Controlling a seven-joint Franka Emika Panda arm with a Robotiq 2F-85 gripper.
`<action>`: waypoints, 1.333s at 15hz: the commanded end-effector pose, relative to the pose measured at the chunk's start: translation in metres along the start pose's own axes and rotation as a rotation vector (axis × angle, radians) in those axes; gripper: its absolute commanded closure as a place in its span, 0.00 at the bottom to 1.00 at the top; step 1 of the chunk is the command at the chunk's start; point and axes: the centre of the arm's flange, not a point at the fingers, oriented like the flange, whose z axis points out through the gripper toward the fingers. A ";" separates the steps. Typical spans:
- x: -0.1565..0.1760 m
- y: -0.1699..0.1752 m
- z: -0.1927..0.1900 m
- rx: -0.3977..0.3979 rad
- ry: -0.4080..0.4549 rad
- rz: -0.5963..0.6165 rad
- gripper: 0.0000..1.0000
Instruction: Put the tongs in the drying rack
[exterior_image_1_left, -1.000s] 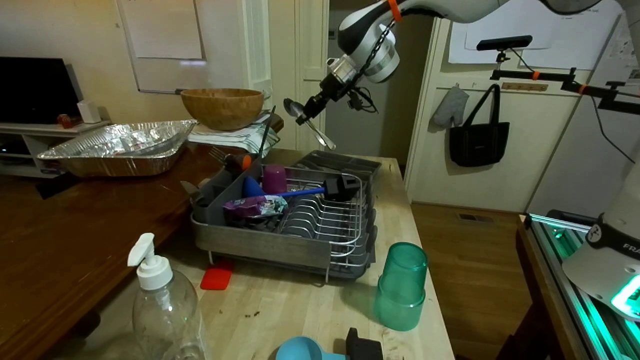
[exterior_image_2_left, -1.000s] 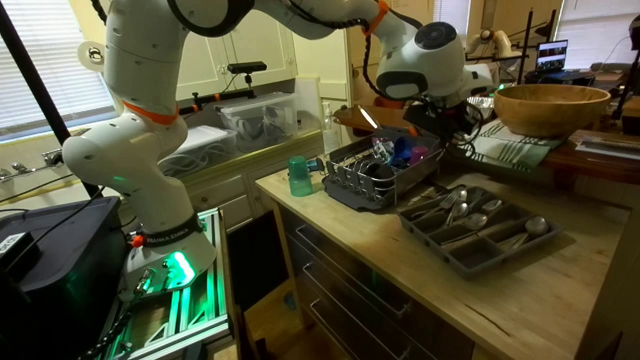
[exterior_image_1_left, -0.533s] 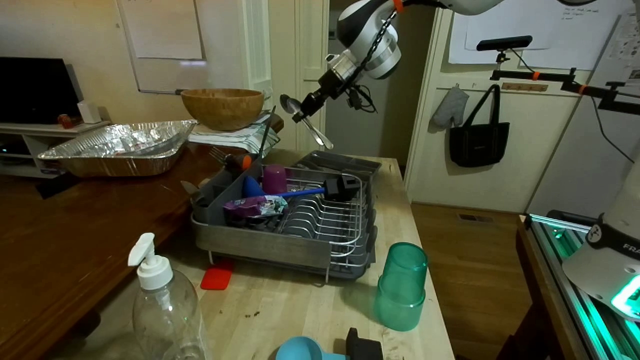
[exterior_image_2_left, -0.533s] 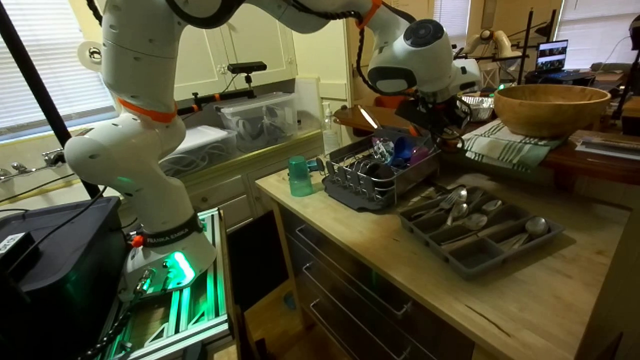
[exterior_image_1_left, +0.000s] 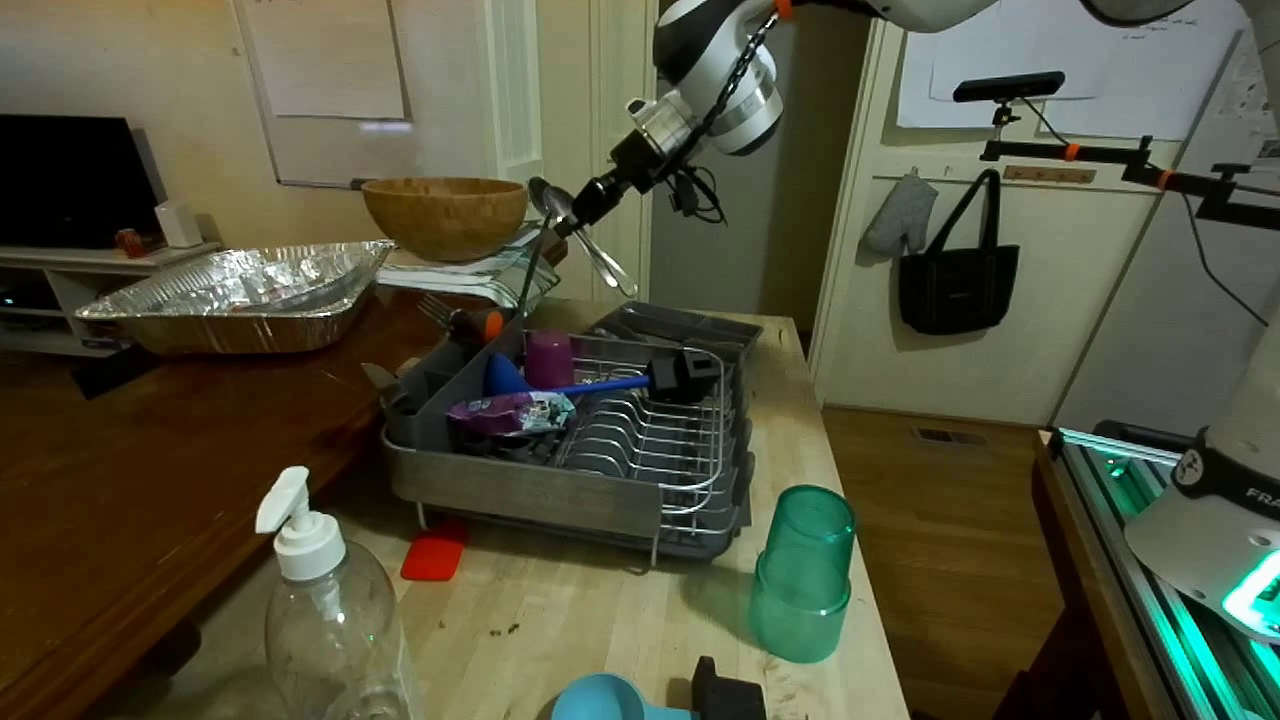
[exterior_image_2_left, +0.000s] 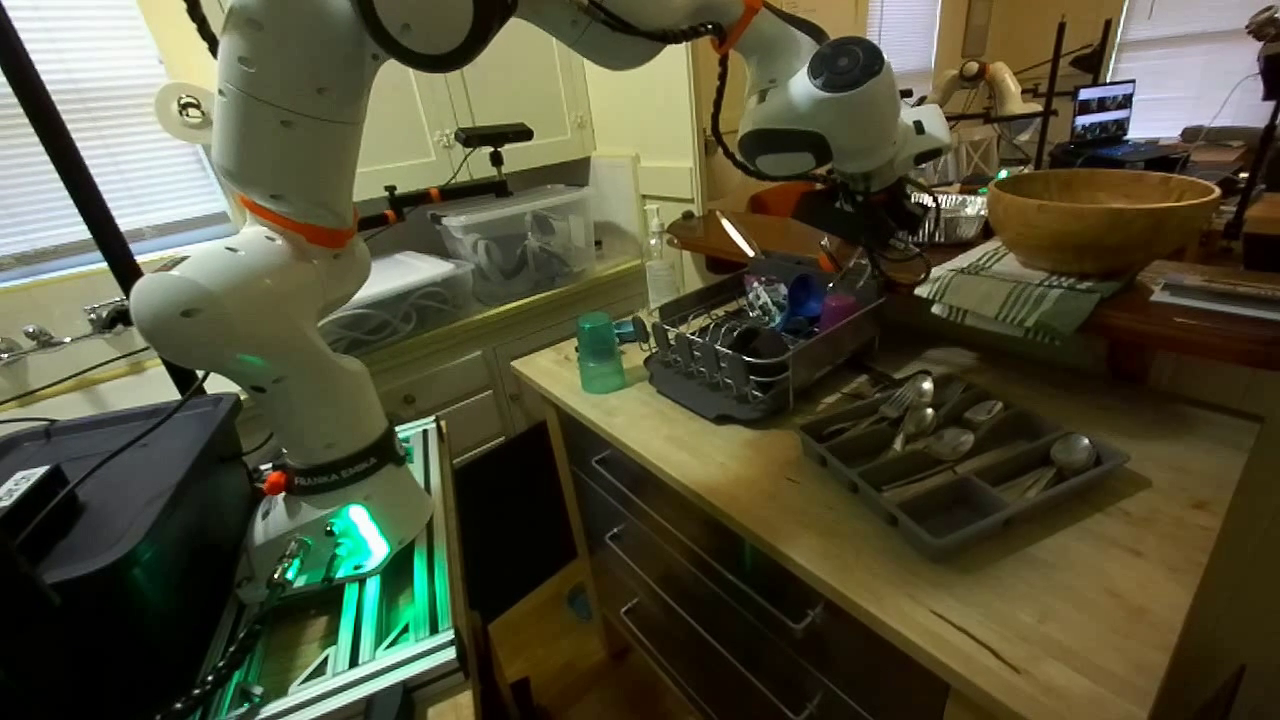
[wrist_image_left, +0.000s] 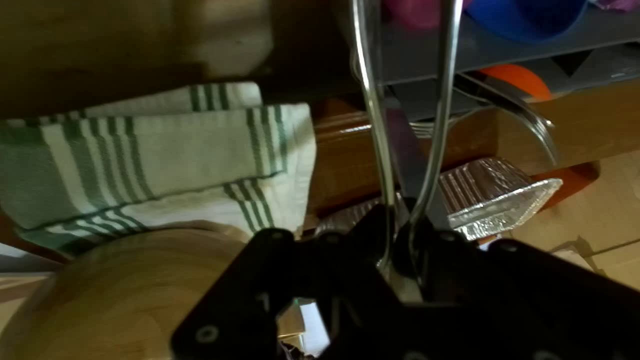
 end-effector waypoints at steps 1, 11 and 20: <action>0.020 -0.023 0.015 0.031 0.042 -0.049 0.97; 0.040 -0.042 -0.059 -0.099 0.312 -0.160 0.97; 0.065 -0.089 -0.045 0.286 0.335 -0.520 0.97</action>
